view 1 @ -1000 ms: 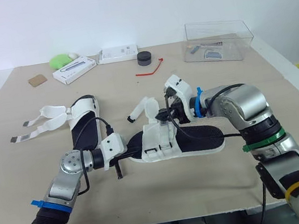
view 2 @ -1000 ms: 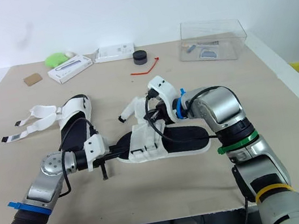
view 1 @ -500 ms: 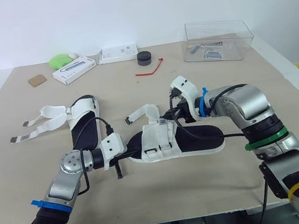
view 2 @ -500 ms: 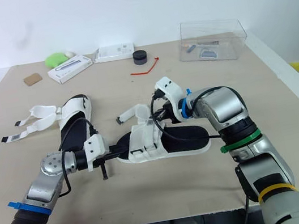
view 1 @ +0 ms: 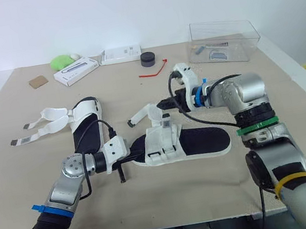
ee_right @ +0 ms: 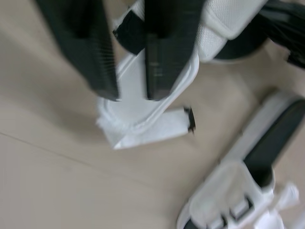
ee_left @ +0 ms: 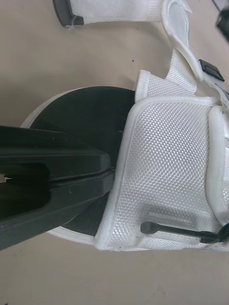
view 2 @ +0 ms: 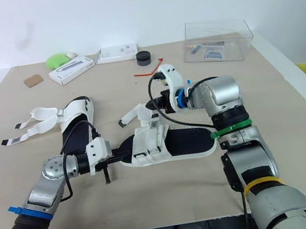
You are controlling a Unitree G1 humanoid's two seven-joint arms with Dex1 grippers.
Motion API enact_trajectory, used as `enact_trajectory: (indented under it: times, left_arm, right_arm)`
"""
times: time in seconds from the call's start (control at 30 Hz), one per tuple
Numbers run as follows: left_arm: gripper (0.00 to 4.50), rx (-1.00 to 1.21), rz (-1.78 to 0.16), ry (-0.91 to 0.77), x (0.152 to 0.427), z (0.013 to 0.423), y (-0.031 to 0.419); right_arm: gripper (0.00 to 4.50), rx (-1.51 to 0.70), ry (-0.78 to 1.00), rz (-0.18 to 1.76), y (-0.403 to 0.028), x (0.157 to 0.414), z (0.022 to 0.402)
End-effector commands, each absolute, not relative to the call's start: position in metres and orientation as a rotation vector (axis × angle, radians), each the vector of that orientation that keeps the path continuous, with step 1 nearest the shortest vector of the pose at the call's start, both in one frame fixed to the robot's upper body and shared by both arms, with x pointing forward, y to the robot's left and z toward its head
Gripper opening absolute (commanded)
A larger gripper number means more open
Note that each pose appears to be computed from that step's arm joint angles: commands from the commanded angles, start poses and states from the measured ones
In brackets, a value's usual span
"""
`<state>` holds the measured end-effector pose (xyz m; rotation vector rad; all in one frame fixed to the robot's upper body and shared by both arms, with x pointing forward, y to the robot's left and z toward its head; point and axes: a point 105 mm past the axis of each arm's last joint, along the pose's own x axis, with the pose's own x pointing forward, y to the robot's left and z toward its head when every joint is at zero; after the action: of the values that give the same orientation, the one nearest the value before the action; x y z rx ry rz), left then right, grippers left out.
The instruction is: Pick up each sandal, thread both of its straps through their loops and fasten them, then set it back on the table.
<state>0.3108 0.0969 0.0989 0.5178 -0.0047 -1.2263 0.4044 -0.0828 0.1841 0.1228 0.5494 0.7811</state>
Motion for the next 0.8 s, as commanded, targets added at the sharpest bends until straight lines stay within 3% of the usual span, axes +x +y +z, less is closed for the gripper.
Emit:
enact_trajectory:
  times: [0.03,0.1,0.17,0.47,0.8]
  left_arm:
    - [0.00,0.543,-1.180,0.136,0.313,0.070,0.110]
    - [0.00,0.542,-1.180,0.137,0.312,0.070,0.110]
    - [0.00,0.542,-1.181,0.137,0.312,0.069,0.110]
    - [0.00,0.541,-1.177,0.137,0.312,0.069,0.111]
    - [0.00,0.545,-1.171,0.138,0.313,0.069,0.114]
  right_arm:
    - [2.78,0.242,0.542,0.792,-0.081,0.407,0.201]
    - [3.85,0.290,0.573,0.783,-0.081,0.407,0.199]
    - [4.47,0.320,0.602,0.776,-0.082,0.408,0.194]
    - [4.47,0.403,0.734,0.816,-0.076,0.401,0.167]
    - [4.47,0.543,0.729,0.936,-0.046,0.398,0.178]
